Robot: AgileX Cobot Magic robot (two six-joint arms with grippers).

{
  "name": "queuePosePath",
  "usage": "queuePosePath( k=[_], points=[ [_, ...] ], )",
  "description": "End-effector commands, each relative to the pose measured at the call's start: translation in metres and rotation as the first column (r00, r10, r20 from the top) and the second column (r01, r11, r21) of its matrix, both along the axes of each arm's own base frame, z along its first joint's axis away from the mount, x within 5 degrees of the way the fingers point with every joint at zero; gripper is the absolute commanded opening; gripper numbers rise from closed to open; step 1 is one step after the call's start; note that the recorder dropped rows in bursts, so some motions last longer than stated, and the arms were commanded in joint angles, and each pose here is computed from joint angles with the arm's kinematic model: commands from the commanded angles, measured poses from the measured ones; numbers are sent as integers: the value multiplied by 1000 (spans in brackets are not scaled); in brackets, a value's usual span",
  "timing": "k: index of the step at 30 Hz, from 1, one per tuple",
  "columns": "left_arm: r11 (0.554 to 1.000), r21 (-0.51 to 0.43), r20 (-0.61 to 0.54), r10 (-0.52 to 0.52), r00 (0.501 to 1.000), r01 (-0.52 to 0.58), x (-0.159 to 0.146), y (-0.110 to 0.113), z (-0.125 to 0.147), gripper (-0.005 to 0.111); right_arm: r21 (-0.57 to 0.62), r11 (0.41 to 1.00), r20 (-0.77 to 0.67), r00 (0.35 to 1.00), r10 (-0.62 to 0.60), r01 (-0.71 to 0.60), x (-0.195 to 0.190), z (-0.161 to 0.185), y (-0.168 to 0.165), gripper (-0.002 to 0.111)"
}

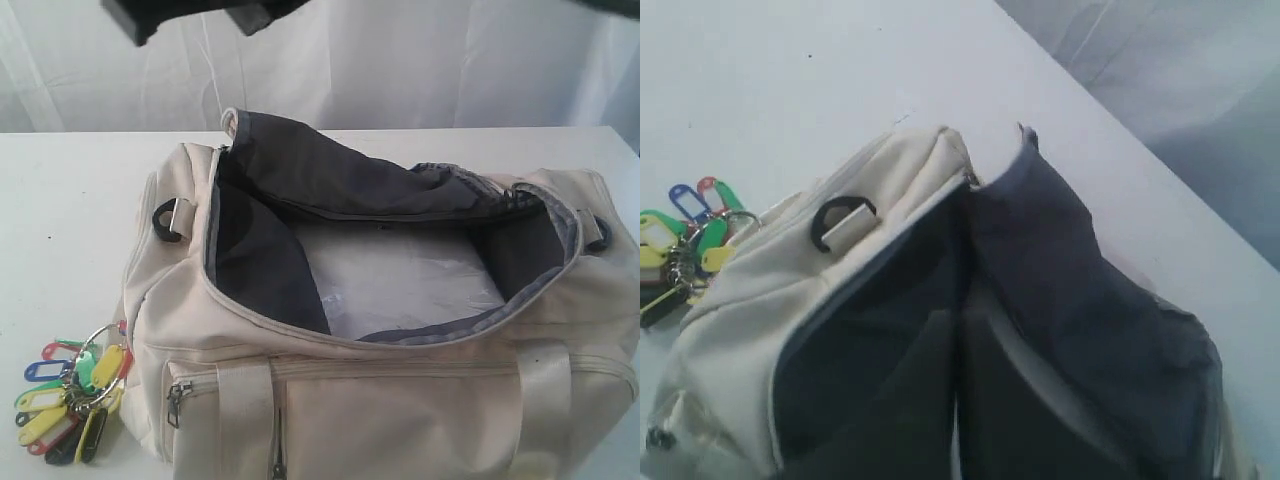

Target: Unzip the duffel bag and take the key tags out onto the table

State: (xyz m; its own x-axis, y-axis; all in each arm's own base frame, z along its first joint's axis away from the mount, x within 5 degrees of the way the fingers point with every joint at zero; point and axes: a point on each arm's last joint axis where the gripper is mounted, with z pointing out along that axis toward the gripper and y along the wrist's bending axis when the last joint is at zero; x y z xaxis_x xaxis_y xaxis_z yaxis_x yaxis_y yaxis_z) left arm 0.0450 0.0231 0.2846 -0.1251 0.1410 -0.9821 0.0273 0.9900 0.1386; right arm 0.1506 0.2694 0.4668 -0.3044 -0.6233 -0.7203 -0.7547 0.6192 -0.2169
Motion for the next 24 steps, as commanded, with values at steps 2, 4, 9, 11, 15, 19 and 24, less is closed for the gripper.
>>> queuePosePath(
  k=[2, 4, 9, 11, 15, 19, 24],
  points=[
    [1000, 8, 21, -13, 1000, 13, 0, -1, -1, 0, 57, 996, -24, 997, -70, 71, -27, 4, -68, 0],
    [1000, 8, 21, -13, 1000, 13, 0, -1, -1, 0, 66, 993, -45, 994, -95, 98, -38, -5, -94, 0],
    [1000, 3, 19, -15, 1000, 15, 0, -1, -1, 0, 150, 974, -79, 984, -161, 172, -59, -42, -145, 0],
    [1000, -8, 13, -20, 1000, 20, 0, -2, -2, 0, 180, 960, -78, 976, -202, 213, -64, -64, -163, 0],
    [995, -83, -23, -52, 998, 49, 0, -5, -5, 0, 186, 929, 23, 944, -329, 319, -65, -104, -197, 0],
    [980, -180, -67, -96, 993, 82, -1, -10, -9, 0, 193, 896, 117, 897, -426, 400, -62, -133, -218, 0],
    [977, -198, -116, -104, 988, 80, -3, -11, -13, 0, 182, 922, 185, 909, -373, 341, -61, -157, -214, 0]
  ],
)
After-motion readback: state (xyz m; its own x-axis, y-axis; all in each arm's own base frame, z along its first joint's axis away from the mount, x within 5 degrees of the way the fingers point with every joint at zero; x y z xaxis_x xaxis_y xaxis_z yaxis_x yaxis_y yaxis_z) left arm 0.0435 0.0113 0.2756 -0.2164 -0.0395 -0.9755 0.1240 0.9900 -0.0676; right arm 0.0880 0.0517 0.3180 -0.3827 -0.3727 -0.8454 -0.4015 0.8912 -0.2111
